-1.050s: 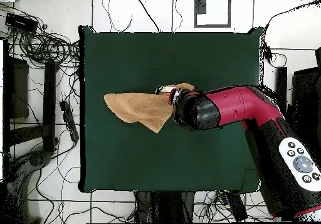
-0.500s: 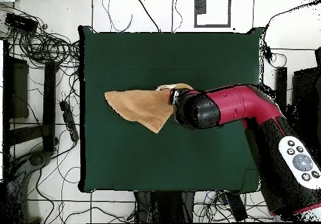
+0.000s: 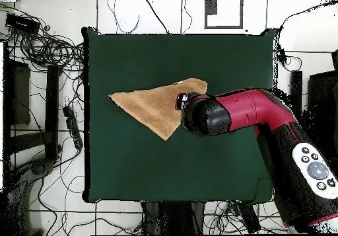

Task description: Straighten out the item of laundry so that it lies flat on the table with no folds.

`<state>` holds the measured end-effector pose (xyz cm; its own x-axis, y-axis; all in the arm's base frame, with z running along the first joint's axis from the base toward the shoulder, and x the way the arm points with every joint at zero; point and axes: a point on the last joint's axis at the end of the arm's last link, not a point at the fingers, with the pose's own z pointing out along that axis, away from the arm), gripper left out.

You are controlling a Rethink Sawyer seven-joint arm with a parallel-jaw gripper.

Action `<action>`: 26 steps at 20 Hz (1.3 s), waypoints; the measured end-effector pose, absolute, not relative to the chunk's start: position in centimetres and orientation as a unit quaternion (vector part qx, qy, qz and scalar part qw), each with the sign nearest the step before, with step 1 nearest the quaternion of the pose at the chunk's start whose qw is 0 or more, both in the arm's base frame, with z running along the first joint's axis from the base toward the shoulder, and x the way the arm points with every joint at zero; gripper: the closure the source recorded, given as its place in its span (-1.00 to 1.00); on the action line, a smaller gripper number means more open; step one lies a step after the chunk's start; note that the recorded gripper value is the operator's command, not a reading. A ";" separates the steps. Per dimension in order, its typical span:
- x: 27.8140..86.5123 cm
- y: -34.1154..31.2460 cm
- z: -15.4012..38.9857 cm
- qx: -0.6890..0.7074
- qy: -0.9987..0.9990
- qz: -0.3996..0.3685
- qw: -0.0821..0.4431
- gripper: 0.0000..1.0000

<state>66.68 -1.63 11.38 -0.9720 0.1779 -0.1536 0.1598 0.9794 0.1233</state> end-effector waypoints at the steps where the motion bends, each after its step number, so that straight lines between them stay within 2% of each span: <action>1: 66.7 -1.6 11.4 0.085 0.991 0.055 0.082 -1.00; 13: 67.3 2.0 11.4 0.059 0.993 0.052 0.086 -1.00; 20: 66.5 7.6 11.2 0.015 0.996 0.041 0.084 -1.00; 26: 65.5 10.8 10.7 -0.014 0.993 0.038 0.107 -1.00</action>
<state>65.50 10.78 10.72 -0.9769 -0.0198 -0.2127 -0.0359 0.9967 0.0721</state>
